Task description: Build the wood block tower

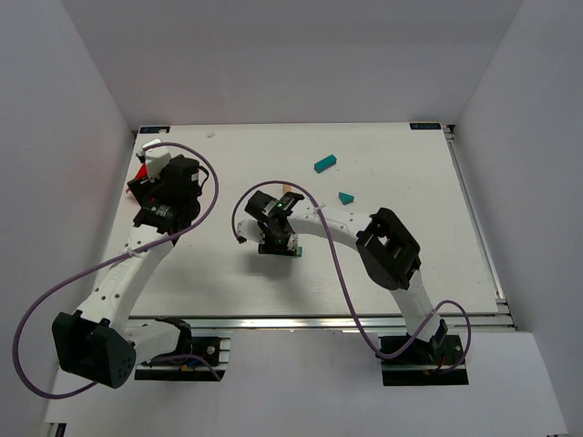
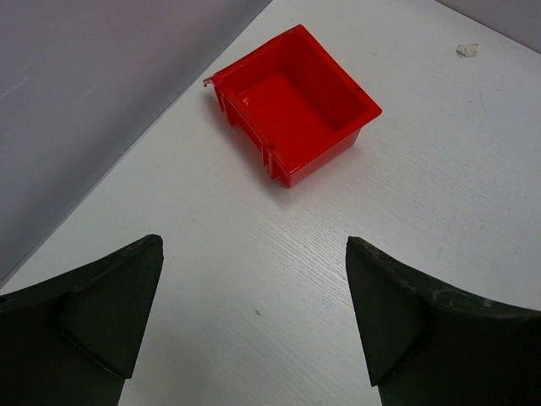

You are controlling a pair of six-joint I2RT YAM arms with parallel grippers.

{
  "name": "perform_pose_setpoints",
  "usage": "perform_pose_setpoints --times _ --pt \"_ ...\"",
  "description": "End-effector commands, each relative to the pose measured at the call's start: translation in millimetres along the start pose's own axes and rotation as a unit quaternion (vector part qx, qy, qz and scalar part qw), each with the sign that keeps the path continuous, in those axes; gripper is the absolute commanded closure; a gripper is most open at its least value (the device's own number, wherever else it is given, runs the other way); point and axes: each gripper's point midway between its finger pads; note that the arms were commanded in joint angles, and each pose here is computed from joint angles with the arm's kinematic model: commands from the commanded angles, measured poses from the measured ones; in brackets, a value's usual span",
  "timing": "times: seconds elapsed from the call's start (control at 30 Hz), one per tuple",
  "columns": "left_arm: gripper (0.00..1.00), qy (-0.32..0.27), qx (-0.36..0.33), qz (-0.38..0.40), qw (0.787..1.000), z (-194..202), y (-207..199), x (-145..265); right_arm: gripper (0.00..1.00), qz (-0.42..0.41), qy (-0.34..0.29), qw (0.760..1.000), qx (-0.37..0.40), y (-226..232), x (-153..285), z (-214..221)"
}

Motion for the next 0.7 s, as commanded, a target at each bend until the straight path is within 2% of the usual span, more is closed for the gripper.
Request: perform_pose_setpoints --times 0.0,0.13,0.17,0.2,0.23,0.43,0.53,0.6,0.67 --pt "0.02 -0.003 0.005 0.011 1.0 -4.8 -4.4 2.3 0.51 0.018 -0.023 1.0 0.004 -8.0 10.6 -14.3" --pt "0.02 -0.004 0.007 0.014 1.0 -4.9 -4.9 2.7 0.4 0.018 -0.027 0.999 0.008 -8.3 13.9 -15.3" --pt "0.02 -0.004 0.008 0.015 1.0 -5.1 -5.6 2.8 0.29 0.019 -0.028 0.999 0.008 -8.4 14.2 -15.4" --pt "0.02 -0.005 0.01 0.016 1.0 -6.2 -5.8 3.2 0.26 0.02 -0.031 0.999 0.007 -8.7 15.3 -16.6" --pt "0.02 -0.005 0.01 0.017 1.0 -6.6 -5.5 3.5 0.12 0.019 -0.032 0.999 0.011 -8.8 16.2 -17.2" --pt "0.02 -0.009 0.015 0.018 1.0 -9.3 -3.4 5.9 0.11 0.025 -0.061 0.998 0.011 -13.7 30.8 -30.1" --pt "0.02 -0.014 0.021 0.019 1.0 -14.2 -1.3 8.2 0.11 0.065 -0.091 0.994 -0.014 -30.6 50.1 -36.6" --pt "0.02 -0.017 0.029 0.027 0.999 -18.3 -2.3 9.3 0.11 0.138 -0.148 0.977 -0.061 -63.3 79.5 -46.8" --pt "0.02 -0.015 0.032 0.042 0.999 -18.8 -5.9 9.0 0.11 0.197 -0.183 0.957 -0.112 -94.7 105.2 -38.7"
Point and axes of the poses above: each gripper's point midway between its finger pads, its own x axis back along the fingers, its own y axis along the line the jaws close on, z = x × y, and after that the axes turned 8 degrees about -x, right-handed
